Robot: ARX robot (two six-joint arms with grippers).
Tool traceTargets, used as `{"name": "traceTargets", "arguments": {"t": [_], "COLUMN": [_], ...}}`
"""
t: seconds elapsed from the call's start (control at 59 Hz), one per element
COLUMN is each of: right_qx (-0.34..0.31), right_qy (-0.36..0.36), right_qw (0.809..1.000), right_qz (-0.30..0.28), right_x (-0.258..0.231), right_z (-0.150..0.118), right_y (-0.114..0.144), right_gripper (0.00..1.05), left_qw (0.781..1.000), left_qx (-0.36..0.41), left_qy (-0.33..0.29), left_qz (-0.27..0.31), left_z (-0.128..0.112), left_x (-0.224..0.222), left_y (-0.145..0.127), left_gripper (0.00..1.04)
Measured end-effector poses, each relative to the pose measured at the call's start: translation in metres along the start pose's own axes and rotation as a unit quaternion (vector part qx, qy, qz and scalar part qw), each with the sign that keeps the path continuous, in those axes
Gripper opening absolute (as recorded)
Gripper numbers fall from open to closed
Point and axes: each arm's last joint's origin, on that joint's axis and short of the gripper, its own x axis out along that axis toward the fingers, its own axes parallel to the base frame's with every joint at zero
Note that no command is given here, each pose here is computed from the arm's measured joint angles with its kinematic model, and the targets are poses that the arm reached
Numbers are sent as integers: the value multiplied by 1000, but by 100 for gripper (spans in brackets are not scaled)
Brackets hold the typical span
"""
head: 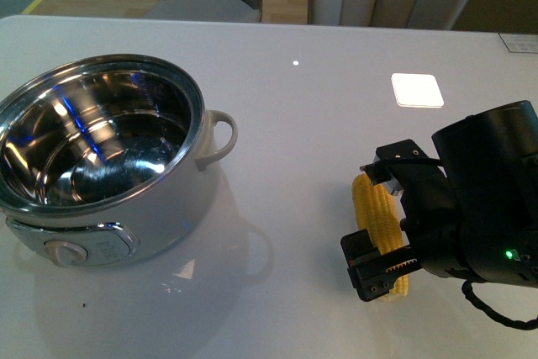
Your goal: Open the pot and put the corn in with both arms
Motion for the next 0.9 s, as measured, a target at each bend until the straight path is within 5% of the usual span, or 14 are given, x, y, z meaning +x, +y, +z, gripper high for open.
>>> {"name": "traceTargets", "arguments": {"t": [0.187, 0.577, 0.899], "right_qx": [-4, 3, 87], "right_qy": [16, 18, -75], "right_qw": [1000, 1000, 992], "right_qz": [-2, 10, 54], "right_x": [10, 5, -47], "right_z": [-3, -4, 46], "right_y": [1, 3, 0], "right_gripper": [93, 35, 23], "left_qw": [1000, 1000, 1000], "left_qx": [0, 0, 0], "left_qy": [0, 0, 0], "left_qz": [0, 0, 0], "left_z": [0, 0, 0], "left_x": [0, 0, 0], "left_y": [0, 0, 0], "left_gripper": [98, 98, 98]}}
